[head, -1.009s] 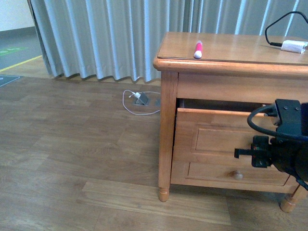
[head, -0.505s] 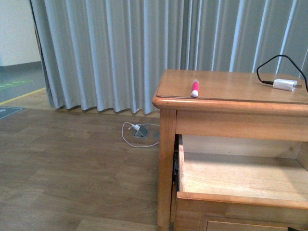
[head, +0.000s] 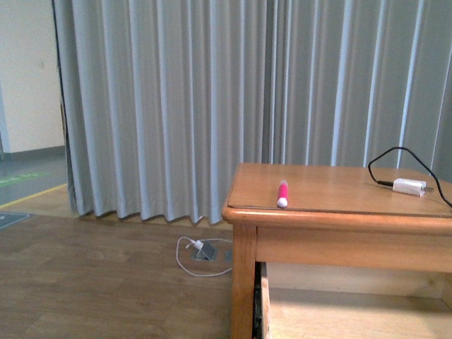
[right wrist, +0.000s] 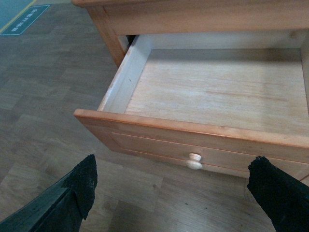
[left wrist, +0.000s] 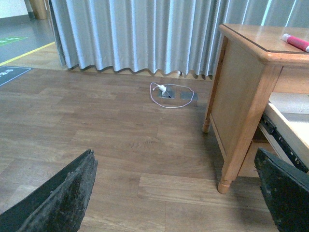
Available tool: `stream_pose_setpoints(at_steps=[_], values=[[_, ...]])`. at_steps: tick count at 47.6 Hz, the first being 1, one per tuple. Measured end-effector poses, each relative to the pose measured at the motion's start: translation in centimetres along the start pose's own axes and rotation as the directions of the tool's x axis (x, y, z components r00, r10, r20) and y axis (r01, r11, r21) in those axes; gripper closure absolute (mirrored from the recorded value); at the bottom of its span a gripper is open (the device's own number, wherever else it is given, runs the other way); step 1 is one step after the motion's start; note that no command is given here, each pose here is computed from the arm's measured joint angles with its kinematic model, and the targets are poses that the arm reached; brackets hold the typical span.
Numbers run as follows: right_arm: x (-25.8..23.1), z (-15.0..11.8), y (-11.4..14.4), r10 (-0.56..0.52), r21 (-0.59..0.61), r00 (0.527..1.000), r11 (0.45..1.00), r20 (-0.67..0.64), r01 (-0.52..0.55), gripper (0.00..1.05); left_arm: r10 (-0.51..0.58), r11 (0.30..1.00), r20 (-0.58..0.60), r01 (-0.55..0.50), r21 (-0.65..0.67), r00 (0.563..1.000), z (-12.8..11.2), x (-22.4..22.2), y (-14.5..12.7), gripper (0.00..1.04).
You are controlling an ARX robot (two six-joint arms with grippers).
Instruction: Place pink marker in drawer with both arms
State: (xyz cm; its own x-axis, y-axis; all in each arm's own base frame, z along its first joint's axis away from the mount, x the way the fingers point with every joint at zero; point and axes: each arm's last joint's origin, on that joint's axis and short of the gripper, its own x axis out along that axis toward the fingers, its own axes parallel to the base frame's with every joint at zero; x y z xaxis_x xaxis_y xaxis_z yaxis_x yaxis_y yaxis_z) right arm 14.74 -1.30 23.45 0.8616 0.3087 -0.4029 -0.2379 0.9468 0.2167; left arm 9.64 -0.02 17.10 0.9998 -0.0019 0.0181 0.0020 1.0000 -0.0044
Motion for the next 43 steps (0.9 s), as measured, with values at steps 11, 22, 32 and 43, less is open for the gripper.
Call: stream_pose_setpoints(at_steps=[11, 22, 32, 43], values=[[-2.0, -0.2, 1.1, 0.010, -0.031, 1.000, 0.999, 0.016, -0.010, 0.08, 0.000, 1.000, 0.000, 0.000, 0.000, 1.000, 0.0, 0.0, 0.0, 0.06], [-2.0, -0.3, 1.1, 0.010, -0.027, 1.000, 1.000, 0.016, -0.009, 0.08, 0.000, 1.000, 0.000, 0.000, 0.000, 1.000, 0.0, 0.0, 0.0, 0.06], [-2.0, -0.3, 1.1, 0.009, -0.027, 1.000, 1.000, 0.017, -0.009, 0.08, 0.000, 1.000, 0.000, 0.000, 0.000, 1.000, 0.0, 0.0, 0.0, 0.06], [-2.0, -0.3, 1.1, 0.009, -0.027, 1.000, 1.000, 0.016, -0.009, 0.08, 0.063, 0.998, -0.063, -0.061, 0.028, 0.996, 1.4, 2.2, -1.9, 0.06]])
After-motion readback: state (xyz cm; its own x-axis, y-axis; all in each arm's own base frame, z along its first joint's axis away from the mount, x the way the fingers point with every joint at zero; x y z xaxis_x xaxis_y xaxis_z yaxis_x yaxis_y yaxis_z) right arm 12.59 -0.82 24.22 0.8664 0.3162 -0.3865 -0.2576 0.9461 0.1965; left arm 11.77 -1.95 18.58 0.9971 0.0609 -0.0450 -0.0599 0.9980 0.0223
